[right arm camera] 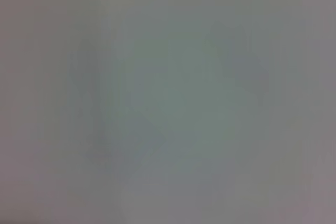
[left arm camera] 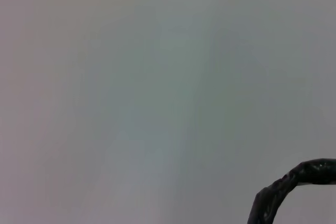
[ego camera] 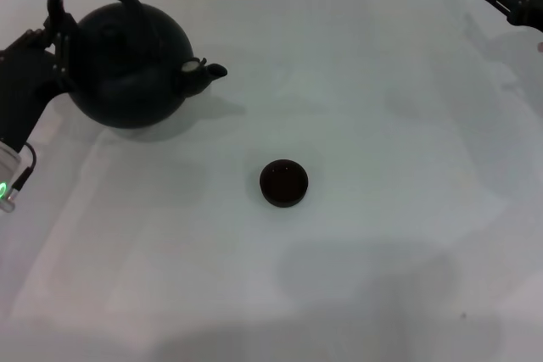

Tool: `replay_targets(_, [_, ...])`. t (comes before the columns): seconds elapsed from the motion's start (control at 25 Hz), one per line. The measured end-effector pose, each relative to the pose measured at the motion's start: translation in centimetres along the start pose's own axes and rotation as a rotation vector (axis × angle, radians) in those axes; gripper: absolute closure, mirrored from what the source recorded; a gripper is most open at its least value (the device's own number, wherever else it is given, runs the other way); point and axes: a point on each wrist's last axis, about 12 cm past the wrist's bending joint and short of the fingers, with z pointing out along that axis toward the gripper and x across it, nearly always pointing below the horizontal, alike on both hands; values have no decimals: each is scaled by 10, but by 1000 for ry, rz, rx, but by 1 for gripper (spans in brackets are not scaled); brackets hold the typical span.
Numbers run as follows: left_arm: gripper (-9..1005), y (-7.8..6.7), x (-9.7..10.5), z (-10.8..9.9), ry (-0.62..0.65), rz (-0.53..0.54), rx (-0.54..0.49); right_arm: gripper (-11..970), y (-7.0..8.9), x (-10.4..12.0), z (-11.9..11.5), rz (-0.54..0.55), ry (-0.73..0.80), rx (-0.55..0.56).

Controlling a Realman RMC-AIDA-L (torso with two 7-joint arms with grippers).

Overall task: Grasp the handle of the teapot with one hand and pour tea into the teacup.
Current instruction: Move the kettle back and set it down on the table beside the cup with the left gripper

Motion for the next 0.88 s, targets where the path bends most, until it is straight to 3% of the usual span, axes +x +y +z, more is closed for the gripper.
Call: replay_targets(0.88, [874,1,12,4,115,-12,-22,90,2,-5,7,-5,0,-3])
